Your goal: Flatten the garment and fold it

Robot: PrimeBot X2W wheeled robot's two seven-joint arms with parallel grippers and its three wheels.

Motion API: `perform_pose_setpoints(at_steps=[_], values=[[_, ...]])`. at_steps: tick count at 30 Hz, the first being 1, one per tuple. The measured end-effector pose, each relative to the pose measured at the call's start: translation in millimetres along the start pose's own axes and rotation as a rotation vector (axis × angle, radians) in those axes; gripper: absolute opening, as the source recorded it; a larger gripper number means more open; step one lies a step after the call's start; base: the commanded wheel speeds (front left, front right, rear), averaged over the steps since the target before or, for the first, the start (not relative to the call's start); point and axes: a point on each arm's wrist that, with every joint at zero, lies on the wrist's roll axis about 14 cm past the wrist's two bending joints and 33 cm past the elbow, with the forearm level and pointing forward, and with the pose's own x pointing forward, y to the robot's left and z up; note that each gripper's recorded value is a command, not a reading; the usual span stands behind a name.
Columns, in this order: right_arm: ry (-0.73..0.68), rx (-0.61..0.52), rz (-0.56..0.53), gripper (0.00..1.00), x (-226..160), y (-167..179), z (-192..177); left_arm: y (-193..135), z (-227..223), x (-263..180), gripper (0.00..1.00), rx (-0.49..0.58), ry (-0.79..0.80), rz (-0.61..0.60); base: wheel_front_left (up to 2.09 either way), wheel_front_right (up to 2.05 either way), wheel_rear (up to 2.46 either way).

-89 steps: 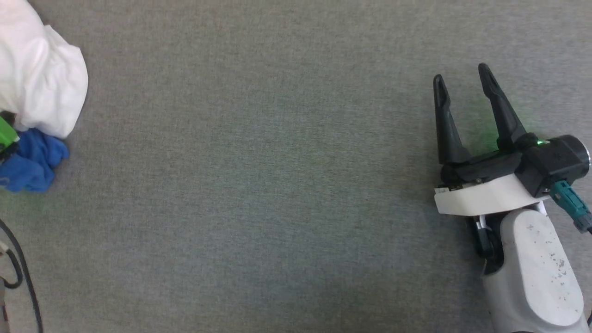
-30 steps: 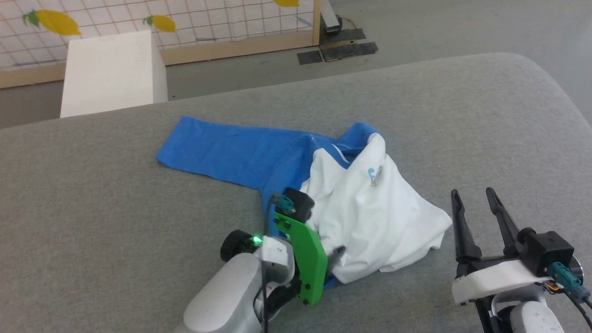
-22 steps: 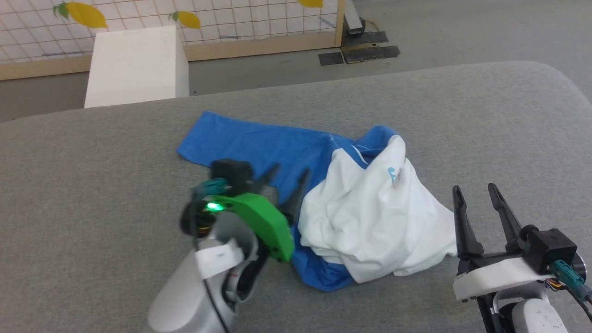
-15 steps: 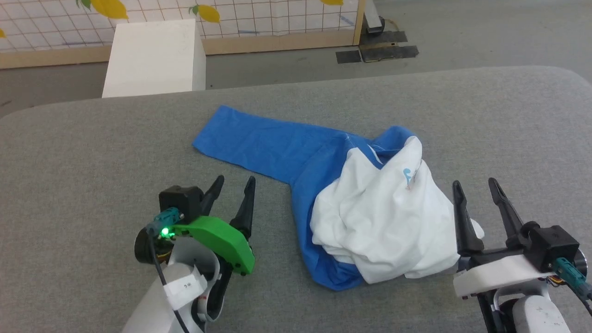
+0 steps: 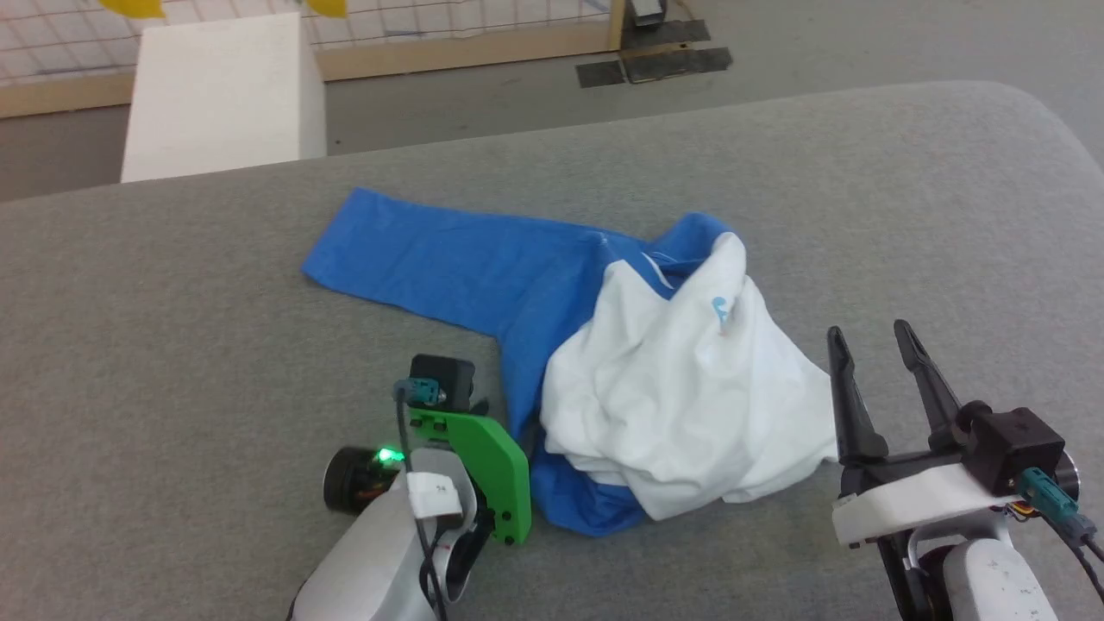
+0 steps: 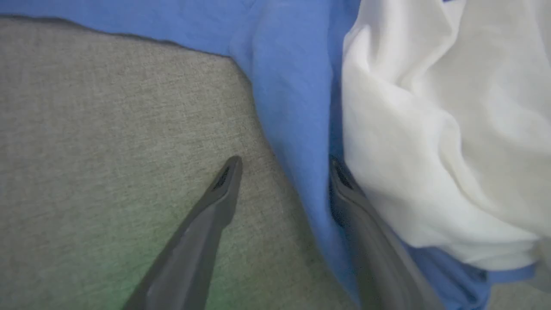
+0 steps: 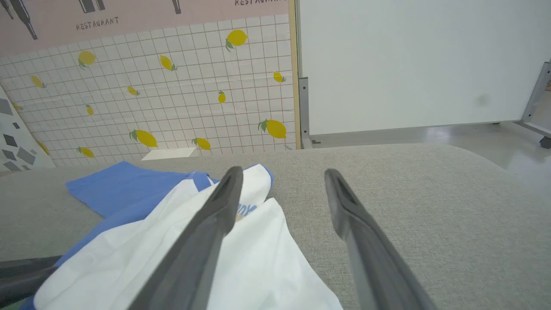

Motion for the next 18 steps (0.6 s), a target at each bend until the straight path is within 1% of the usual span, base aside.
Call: perform_pose_setpoints(at_steps=[2, 5, 6, 8, 11, 13, 16, 18], values=[[0.002, -0.001, -0.017, 1.00, -3, -6, 0, 2, -15, 2, 1.00, 0.032, 0.089, 0.021, 0.00, 0.00, 0.00], [0.002, -0.005, -0.039, 1.00, -8, -13, 1, 0, -23, 3, 1.00, 0.078, 0.175, 0.016, 0.00, 0.00, 0.00], [0.000, -0.006, -0.044, 1.00, -9, -14, 2, -2, -23, 3, 0.78, 0.091, 0.194, 0.008, 0.00, 0.00, 0.00], [-0.004, -0.007, -0.050, 1.00, -10, -17, 3, -5, -20, 1, 0.00, 0.105, 0.193, -0.004, 0.00, 0.00, 0.00], [-0.006, -0.006, -0.050, 1.00, -9, -16, 4, -8, -12, -2, 0.00, 0.100, 0.145, -0.013, 0.00, 0.00, 0.00], [-0.008, -0.003, -0.042, 1.00, -7, -14, 4, -2, 10, -6, 0.00, 0.070, 0.010, 0.021, 0.00, 0.00, 0.00], [-0.010, 0.002, -0.021, 1.00, -3, -7, 3, 24, 48, -18, 0.00, 0.033, -0.189, 0.121, 0.00, 0.00, 0.00], [-0.012, 0.004, -0.008, 1.00, 0, -2, 3, 42, 64, -30, 0.00, 0.004, -0.279, 0.179, 0.00, 0.00, 0.00]])
